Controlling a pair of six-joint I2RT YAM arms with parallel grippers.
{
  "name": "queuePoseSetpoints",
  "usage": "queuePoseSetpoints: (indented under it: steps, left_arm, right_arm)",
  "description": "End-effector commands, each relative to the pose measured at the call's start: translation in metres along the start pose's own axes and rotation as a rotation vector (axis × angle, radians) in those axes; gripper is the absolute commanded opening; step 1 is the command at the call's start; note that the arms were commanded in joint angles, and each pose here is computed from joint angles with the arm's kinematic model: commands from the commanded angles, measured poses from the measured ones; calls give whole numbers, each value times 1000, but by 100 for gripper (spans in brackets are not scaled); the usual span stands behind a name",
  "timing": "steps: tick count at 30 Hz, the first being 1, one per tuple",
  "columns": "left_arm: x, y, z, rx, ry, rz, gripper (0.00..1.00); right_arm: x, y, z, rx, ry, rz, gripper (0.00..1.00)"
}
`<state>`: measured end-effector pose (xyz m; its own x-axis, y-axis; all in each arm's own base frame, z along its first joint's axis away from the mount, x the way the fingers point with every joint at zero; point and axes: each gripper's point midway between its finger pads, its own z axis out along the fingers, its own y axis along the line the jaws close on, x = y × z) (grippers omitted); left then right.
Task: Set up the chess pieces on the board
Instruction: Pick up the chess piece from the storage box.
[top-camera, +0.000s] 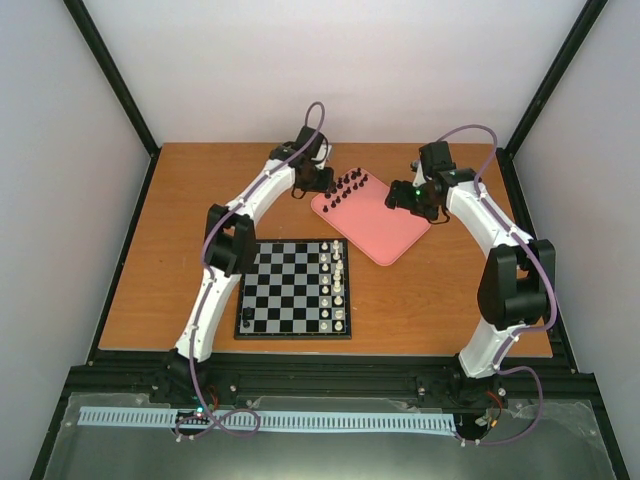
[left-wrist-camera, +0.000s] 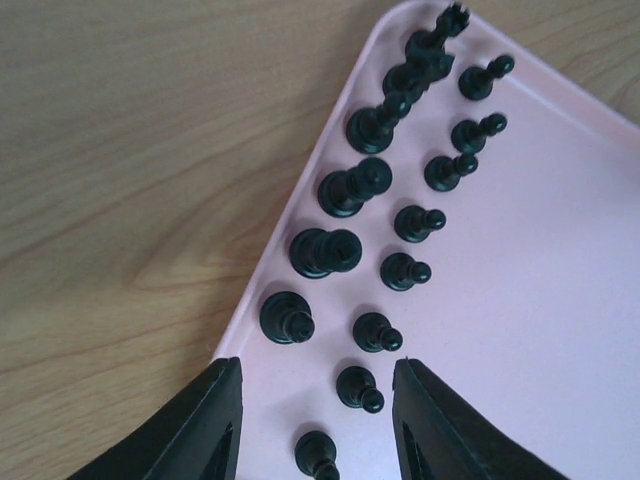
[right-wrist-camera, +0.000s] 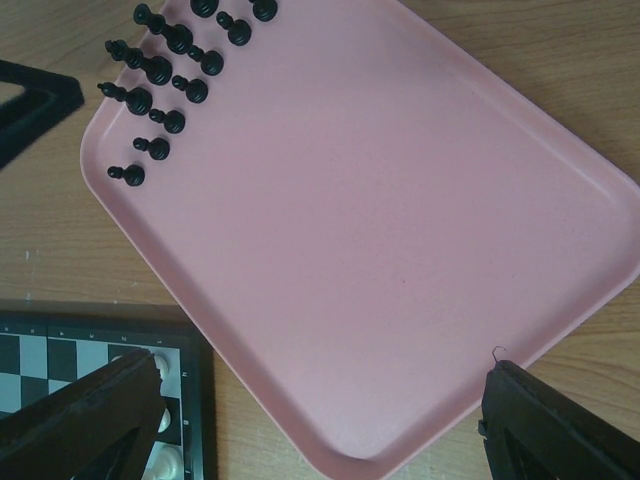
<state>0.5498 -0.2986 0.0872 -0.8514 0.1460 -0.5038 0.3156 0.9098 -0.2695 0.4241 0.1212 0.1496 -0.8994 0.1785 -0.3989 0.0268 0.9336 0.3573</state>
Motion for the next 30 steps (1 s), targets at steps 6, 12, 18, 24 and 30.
queuePoseSetpoints:
  steps: [6,12,18,24,30]
  left_arm:
    - [-4,-10,9,11,-22,23,43]
    - [1,-6,15,-7,-6,15,39]
    - [-2,-5,18,-27,-24,12,33]
    - [-3,-7,25,-23,-30,11,26]
    - [0,-7,31,-29,-27,10,28]
  right_arm:
    - [-3,-4,2,-7,-1,10,100]
    - [-2,-5,4,-11,7,11,100]
    - [-1,-5,5,-18,12,10,100]
    - [-2,-4,6,-22,16,7,100]
    - [-3,-5,5,-24,14,6,100]
